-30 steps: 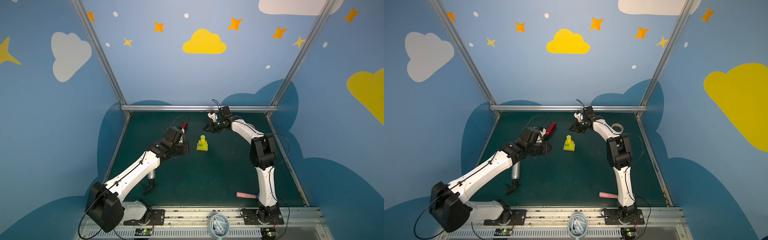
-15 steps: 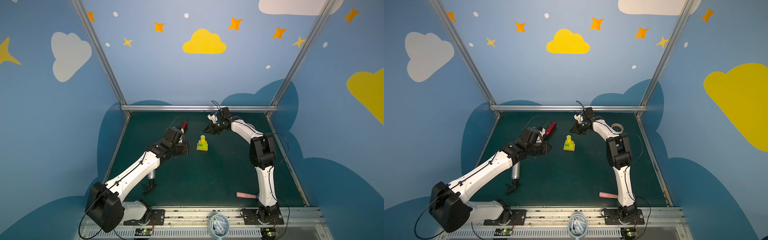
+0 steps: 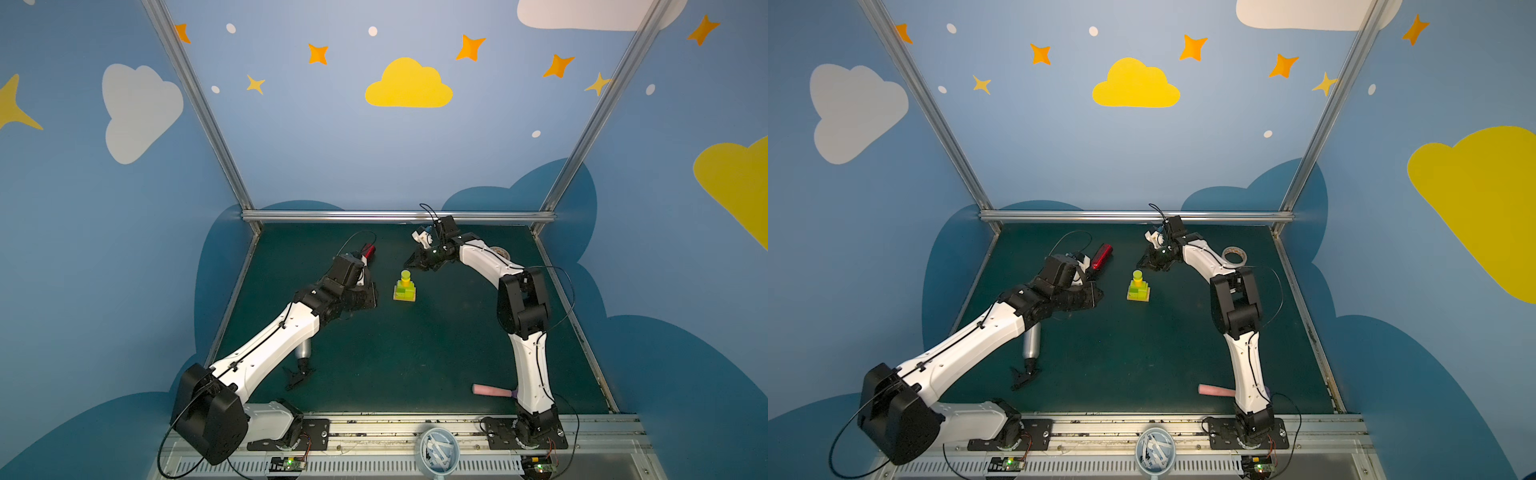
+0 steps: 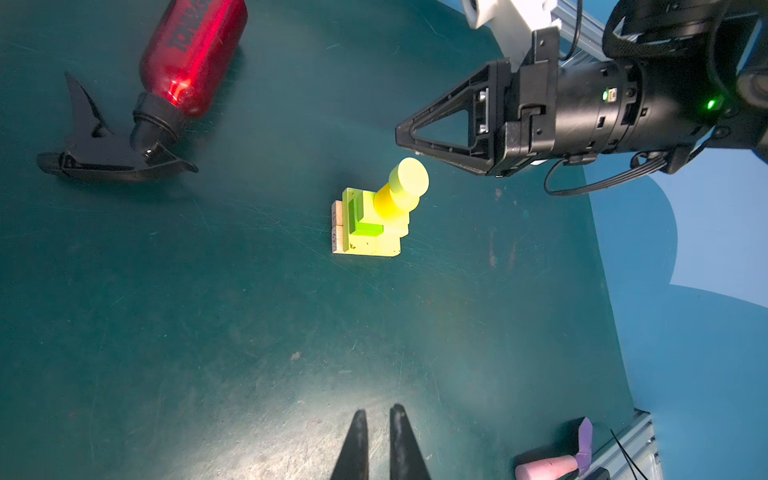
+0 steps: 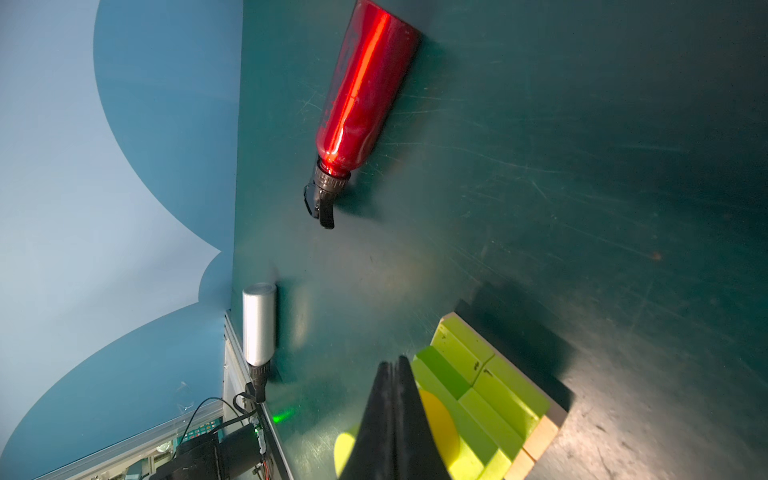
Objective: Build the wood block tower
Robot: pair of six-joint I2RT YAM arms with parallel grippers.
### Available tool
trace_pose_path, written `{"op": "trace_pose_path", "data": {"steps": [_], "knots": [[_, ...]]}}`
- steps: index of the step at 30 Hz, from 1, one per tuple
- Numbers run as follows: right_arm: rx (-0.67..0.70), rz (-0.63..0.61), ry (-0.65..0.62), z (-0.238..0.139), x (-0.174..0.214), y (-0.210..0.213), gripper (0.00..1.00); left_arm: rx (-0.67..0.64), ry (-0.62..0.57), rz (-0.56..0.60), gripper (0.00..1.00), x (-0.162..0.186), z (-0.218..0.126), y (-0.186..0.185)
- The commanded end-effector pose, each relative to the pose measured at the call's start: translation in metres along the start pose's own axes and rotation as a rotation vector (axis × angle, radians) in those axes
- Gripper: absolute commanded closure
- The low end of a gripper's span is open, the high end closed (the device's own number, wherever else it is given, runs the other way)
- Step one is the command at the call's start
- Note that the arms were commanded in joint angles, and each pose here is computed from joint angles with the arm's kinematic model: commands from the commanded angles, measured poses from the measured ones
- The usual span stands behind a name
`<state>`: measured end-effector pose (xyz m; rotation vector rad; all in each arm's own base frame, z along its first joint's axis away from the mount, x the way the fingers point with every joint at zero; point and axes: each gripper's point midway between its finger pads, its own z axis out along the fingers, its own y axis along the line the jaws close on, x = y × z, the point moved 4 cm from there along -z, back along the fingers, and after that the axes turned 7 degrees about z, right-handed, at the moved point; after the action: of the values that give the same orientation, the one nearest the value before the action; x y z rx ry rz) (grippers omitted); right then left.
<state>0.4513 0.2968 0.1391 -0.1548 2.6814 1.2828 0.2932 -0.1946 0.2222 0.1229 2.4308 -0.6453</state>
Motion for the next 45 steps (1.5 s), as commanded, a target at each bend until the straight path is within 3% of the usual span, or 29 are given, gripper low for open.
{"op": "trace_pose_path", "data": {"steps": [1,45], "knots": [[-0.015,0.009,0.024,0.0081,0.0050,-0.0049,1.00,0.005,0.001,-0.013,0.87,0.0003,0.0035,0.0024],[-0.024,0.004,0.031,0.0067,0.0129,-0.0023,1.00,0.008,0.015,-0.026,0.87,-0.0012,0.0101,0.0040]]}}
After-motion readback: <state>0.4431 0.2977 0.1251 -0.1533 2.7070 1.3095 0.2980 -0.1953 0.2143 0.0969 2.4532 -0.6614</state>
